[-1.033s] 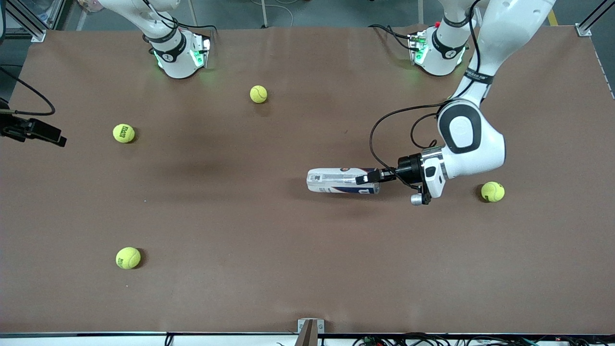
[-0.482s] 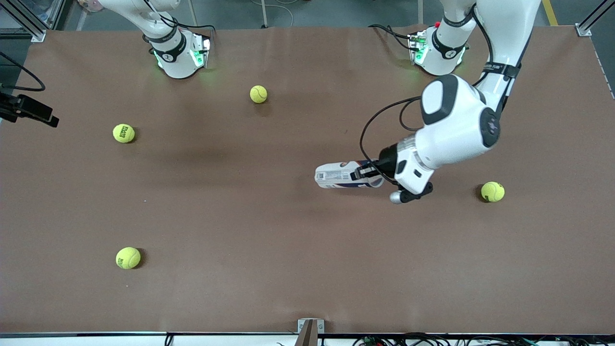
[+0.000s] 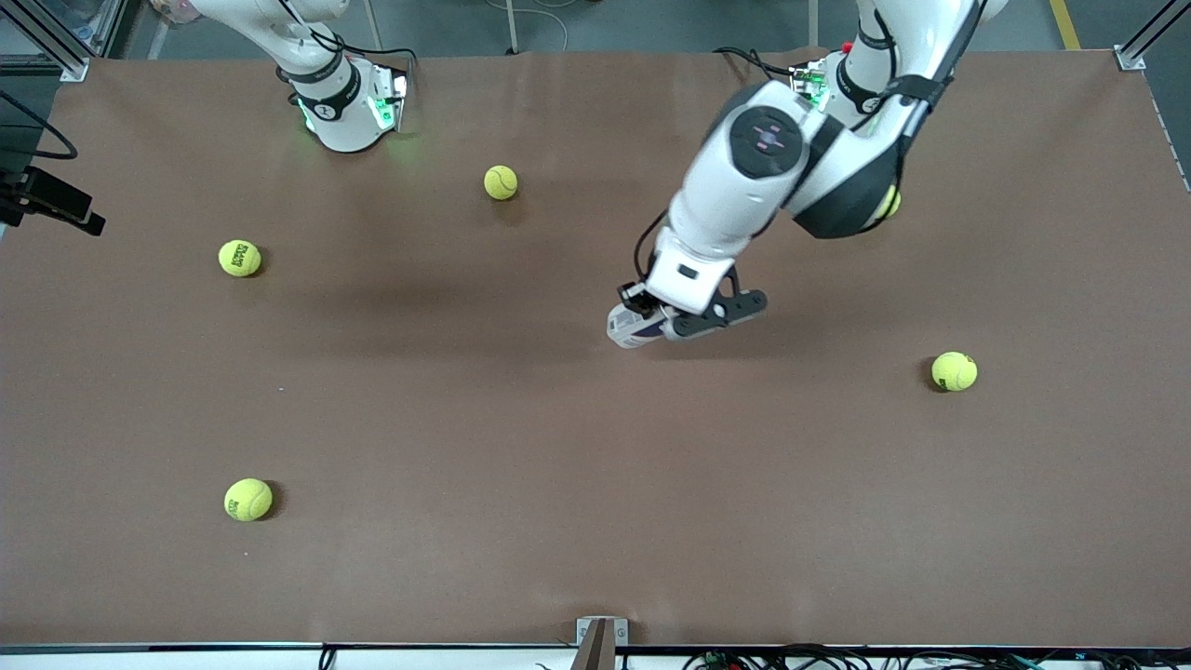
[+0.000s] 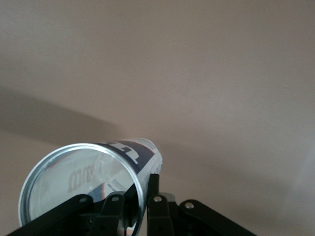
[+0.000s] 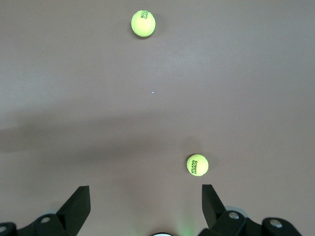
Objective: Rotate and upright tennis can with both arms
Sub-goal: 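Lift and tilt the can upright with the left gripper, then lower the upright can onto the table with the left gripper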
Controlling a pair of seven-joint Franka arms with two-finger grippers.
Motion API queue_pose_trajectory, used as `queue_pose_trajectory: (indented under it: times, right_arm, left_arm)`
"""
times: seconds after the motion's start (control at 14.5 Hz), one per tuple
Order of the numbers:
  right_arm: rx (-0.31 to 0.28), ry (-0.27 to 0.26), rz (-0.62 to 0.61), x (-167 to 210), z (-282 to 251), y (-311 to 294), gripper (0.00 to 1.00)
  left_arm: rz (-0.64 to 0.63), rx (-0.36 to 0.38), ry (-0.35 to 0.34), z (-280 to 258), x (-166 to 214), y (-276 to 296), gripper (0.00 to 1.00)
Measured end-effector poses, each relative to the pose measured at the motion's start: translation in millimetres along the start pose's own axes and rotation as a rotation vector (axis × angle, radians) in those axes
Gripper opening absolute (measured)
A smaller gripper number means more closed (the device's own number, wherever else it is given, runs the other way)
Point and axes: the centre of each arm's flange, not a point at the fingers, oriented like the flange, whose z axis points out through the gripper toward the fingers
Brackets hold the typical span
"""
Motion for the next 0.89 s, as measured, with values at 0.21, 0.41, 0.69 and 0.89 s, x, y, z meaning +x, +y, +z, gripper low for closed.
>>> queue_pose_trajectory:
  times: [0.21, 0.41, 0.69, 0.89]
  right_arm:
    - [0.0, 0.001, -0.001, 0.1, -0.1, -0.7, 1.0]
    - [0.0, 0.002, -0.002, 0.1, -0.2, -0.9, 1.0]
    - [0.0, 0.003, -0.004, 0.0, -0.6, -1.5, 1.0]
    - [0.0, 0.003, -0.005, -0.1, -0.9, -2.0, 1.0]
  left_arm:
    - [0.036, 0.095, 0.058, 15.0, -40.9, 29.8, 0.06]
    - [0.069, 0.167, 0.106, 47.6, -77.7, 47.8, 0.06]
    - [0.093, 0.201, 0.101, 81.7, -101.5, 58.9, 0.06]
    - [0.105, 0.221, 0.1, 100.9, -107.8, 62.9, 0.06]
